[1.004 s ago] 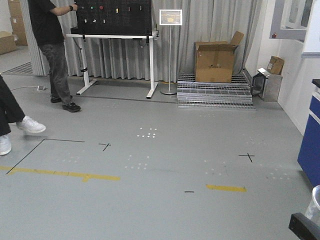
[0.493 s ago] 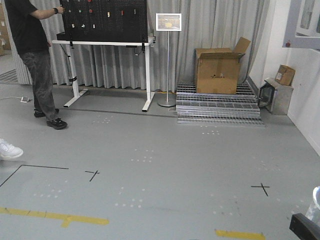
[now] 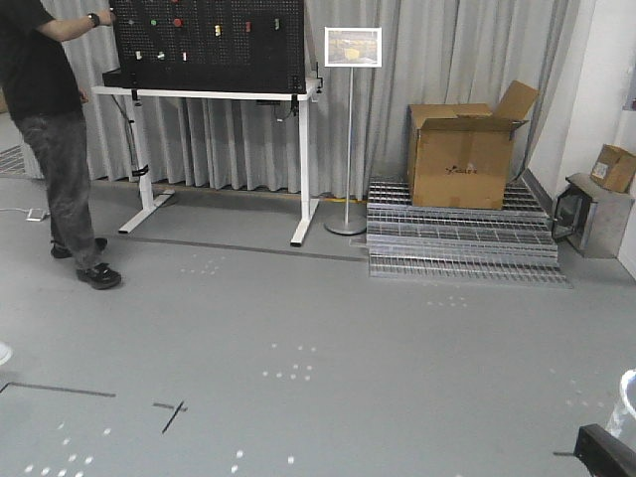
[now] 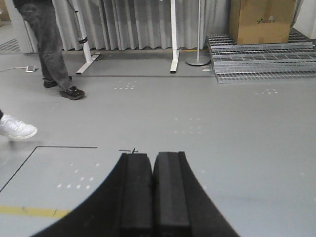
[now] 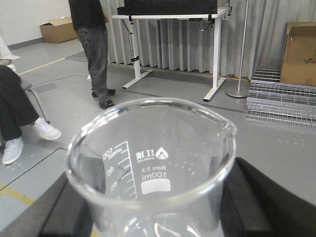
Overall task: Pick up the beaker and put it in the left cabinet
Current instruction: 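Drive the base to the open white cabinet with the blue tray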
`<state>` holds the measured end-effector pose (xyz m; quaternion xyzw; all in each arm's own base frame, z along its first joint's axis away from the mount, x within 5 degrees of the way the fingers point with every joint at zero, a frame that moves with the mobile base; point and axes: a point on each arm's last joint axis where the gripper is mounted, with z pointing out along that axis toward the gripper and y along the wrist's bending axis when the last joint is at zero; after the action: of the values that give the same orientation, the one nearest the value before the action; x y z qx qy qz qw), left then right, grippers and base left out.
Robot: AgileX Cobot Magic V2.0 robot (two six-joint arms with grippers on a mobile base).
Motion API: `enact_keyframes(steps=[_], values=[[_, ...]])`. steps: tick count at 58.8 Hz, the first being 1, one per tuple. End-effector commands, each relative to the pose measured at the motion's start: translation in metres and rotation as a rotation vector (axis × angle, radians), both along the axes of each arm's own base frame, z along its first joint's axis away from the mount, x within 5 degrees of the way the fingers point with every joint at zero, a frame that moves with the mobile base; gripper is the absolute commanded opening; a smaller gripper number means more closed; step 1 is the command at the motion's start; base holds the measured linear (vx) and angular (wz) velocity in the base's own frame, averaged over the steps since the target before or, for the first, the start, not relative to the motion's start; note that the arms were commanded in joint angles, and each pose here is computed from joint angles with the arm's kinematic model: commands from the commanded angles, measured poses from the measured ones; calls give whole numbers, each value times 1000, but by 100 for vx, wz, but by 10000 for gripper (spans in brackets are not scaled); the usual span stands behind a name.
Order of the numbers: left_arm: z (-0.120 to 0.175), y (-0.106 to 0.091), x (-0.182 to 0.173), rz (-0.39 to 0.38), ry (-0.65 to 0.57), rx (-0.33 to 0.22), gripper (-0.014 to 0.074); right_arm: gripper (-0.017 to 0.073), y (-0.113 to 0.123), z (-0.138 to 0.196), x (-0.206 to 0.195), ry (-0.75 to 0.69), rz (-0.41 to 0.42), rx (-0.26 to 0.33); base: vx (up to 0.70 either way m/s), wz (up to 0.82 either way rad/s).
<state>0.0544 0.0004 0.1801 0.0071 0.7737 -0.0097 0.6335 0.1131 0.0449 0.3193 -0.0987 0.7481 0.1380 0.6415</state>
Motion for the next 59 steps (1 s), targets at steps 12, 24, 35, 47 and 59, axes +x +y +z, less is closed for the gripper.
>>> enact_keyframes(steps=[12,24,35,47,59], values=[[12,-1,0,-14,-102,-10,3,-4,3,15,-1,-78,41,18,75,-11],[12,-1,0,-14,-102,-10,3,-4,3,15,-1,-78,41,18,76,-20],[12,-1,0,-14,-102,-10,3,-4,3,15,-1,-78,41,18,75,-23],[12,-1,0,-14,-102,-10,3,-4,3,15,-1,-78,41,18,74,-17],[12,-1,0,-14,-102,-10,3,-4,3,15,-1,-78,41,18,75,-13]])
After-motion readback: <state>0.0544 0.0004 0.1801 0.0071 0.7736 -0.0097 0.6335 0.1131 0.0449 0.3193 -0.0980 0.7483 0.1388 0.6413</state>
